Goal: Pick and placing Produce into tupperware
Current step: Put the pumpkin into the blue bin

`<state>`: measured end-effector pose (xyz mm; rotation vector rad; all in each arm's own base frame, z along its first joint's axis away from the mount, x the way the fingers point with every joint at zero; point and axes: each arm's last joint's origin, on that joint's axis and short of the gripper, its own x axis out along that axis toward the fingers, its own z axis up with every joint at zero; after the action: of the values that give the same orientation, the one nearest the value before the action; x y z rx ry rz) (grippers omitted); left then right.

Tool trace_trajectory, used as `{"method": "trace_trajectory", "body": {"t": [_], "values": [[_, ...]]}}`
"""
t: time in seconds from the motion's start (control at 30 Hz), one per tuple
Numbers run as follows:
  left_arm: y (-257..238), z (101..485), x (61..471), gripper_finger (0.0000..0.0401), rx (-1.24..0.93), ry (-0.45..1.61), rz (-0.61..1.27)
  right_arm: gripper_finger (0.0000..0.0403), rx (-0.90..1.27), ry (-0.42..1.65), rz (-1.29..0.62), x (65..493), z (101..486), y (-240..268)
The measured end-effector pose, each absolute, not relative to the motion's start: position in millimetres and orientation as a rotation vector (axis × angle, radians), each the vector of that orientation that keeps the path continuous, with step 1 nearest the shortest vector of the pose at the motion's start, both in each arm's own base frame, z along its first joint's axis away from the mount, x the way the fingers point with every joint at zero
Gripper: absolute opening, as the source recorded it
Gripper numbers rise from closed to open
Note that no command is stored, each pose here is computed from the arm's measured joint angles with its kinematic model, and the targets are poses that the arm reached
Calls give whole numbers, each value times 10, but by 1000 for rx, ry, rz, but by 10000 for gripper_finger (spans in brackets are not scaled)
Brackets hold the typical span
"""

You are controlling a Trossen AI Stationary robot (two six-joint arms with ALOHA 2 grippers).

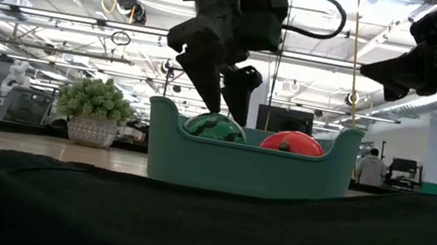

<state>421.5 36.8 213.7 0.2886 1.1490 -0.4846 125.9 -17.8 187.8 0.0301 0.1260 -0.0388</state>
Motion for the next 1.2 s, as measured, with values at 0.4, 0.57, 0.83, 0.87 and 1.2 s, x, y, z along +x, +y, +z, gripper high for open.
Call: {"method": "trace_trajectory", "body": {"t": [0.4, 0.57, 0.83, 0.87, 1.2], "values": [[370, 2122, 4236, 376, 266, 1144, -465, 0, 26, 128, -39, 1261, 1877, -178], [371, 2059, 4222, 376, 276, 1154, -456, 0, 26, 127, -38, 1261, 1877, -178], [376, 1816, 4134, 376, 333, 1205, -456, 0, 26, 128, -39, 1261, 1877, -178], [376, 1802, 4132, 377, 337, 1203, -458, 0, 26, 128, -39, 1261, 1877, -178], [375, 1763, 4151, 377, 360, 1163, -461, 0, 26, 127, -39, 1261, 1877, -178]]}}
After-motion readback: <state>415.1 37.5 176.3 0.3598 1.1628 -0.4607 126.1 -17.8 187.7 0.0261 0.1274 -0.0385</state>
